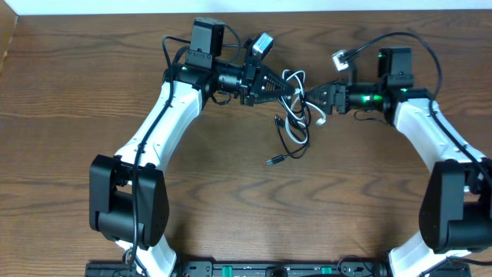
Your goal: Untangle cables
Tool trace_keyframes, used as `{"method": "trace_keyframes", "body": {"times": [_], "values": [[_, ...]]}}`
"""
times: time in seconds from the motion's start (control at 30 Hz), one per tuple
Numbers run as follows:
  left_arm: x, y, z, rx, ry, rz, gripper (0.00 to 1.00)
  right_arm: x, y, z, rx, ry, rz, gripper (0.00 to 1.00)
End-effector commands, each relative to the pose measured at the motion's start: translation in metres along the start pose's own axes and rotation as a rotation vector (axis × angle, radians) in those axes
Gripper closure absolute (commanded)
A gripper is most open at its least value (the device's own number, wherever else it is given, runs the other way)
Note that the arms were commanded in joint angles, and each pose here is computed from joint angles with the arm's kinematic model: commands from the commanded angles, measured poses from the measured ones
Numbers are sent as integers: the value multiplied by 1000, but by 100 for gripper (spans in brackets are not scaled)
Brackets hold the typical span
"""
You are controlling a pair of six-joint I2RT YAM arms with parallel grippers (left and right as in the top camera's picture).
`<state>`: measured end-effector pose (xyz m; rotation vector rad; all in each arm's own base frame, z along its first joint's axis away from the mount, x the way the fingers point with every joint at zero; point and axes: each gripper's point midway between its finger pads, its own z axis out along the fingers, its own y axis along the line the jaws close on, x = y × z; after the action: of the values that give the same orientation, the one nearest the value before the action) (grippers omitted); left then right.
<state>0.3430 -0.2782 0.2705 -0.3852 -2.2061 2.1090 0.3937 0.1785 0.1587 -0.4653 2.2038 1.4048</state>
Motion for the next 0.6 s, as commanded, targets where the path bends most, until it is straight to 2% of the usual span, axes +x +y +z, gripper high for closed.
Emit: {"method": "trace_keyframes", "body": {"times": [0.0,0.1,0.17,0.23,0.3,0.33,0.37,0.57], "values": [[4,-23,-2,28,17,37,92,6,15,9,-95,23,-57,28],[3,-24,-2,28,17,34,93,7,23,17,-112,34,-87,30],[3,-24,-2,28,17,35,92,8,27,23,-117,42,-103,36],[3,-24,-2,28,17,34,93,7,21,30,-61,44,-100,56],[3,-23,-2,26,15,31,93,3,-1,33,78,26,-9,82],[2,-22,-2,20,10,23,93,2,-7,34,124,19,25,88],[1,-22,-2,17,7,23,93,1,-18,34,191,7,69,99],[-3,-24,-7,18,-6,56,93,22,-99,-21,620,-57,427,99]]}}
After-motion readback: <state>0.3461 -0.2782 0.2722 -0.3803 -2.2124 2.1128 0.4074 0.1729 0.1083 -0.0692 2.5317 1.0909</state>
